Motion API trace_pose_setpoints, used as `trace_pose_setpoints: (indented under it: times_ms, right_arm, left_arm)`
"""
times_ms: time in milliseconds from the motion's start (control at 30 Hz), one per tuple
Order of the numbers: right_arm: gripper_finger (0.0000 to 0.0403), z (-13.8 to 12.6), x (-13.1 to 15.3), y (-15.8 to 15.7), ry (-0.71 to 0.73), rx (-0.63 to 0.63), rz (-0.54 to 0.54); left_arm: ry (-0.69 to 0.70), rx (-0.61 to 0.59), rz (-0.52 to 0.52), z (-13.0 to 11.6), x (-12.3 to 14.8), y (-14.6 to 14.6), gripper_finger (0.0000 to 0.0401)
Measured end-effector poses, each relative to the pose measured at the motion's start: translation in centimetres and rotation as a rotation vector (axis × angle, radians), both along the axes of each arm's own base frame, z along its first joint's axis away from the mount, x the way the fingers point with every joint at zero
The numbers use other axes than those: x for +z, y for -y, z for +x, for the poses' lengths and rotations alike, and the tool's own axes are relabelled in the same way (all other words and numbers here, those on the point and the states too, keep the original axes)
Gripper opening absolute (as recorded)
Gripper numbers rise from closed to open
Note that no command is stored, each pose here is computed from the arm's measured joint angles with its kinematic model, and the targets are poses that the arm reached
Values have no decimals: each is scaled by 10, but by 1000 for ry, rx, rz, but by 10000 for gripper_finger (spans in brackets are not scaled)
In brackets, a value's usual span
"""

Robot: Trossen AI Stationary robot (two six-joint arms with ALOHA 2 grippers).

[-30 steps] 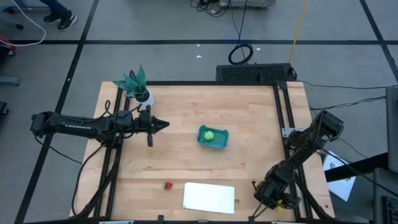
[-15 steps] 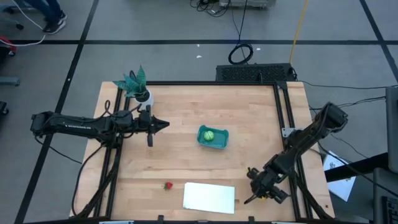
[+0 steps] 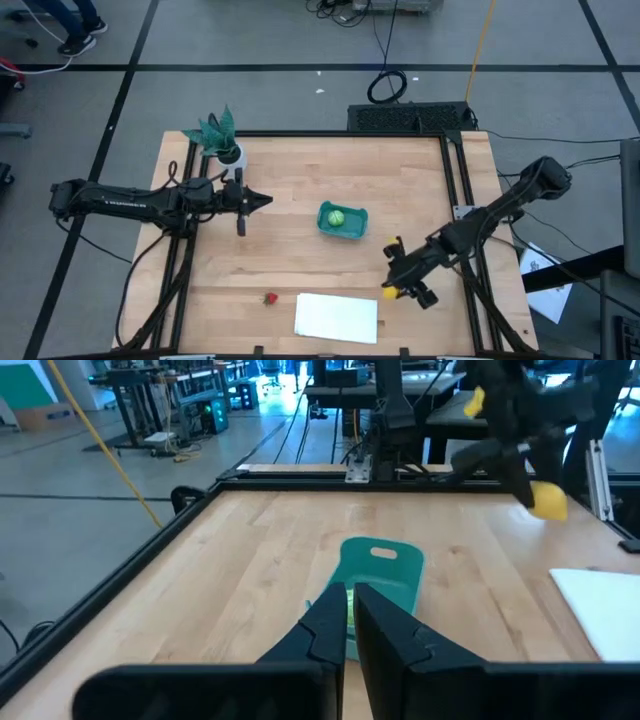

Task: Pick and placing Produce into tupperware
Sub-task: Put the lemon into the bin

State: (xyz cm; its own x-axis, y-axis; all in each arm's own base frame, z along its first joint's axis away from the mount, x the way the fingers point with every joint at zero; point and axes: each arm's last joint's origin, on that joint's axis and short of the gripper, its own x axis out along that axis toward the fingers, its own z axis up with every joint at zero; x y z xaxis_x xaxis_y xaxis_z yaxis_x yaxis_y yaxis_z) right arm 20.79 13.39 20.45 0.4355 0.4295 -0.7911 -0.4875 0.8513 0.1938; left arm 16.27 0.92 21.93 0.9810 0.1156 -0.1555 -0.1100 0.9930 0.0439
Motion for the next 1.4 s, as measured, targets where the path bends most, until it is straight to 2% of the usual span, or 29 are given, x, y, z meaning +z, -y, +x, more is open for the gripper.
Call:
trace_pose_setpoints:
  times_ms: [100, 300, 600, 700, 900, 1067, 1233, 1400]
  right_arm:
    - [181, 0, 8, 2, 65, -34, -8]
    - [181, 0, 10, 4, 128, -137, -95]
    - [181, 10, 23, 6, 330, -69, -93]
    - [181, 13, 28, 14, 413, -85, -75]
    - [181, 17, 36, 46, 541, -233, -45]
    - [181, 23, 47, 75, 626, -403, -89]
    - [181, 30, 61, 96, 760, -501, -63]
    - [181, 34, 67, 113, 835, -541, -106]
  left_arm:
    - [0, 0, -1, 0, 0, 0, 26]
    - [5, 1, -9, 0, 0, 0, 26]
    - [42, 6, -9, 0, 4, 0, 26]
    - [48, 7, -5, 0, 5, 0, 26]
    - [49, 6, 9, 0, 5, 0, 26]
    - [48, 5, 17, 0, 5, 0, 26]
    - [41, 3, 37, 0, 4, 0, 26]
    - [41, 2, 41, 0, 4, 0, 26]
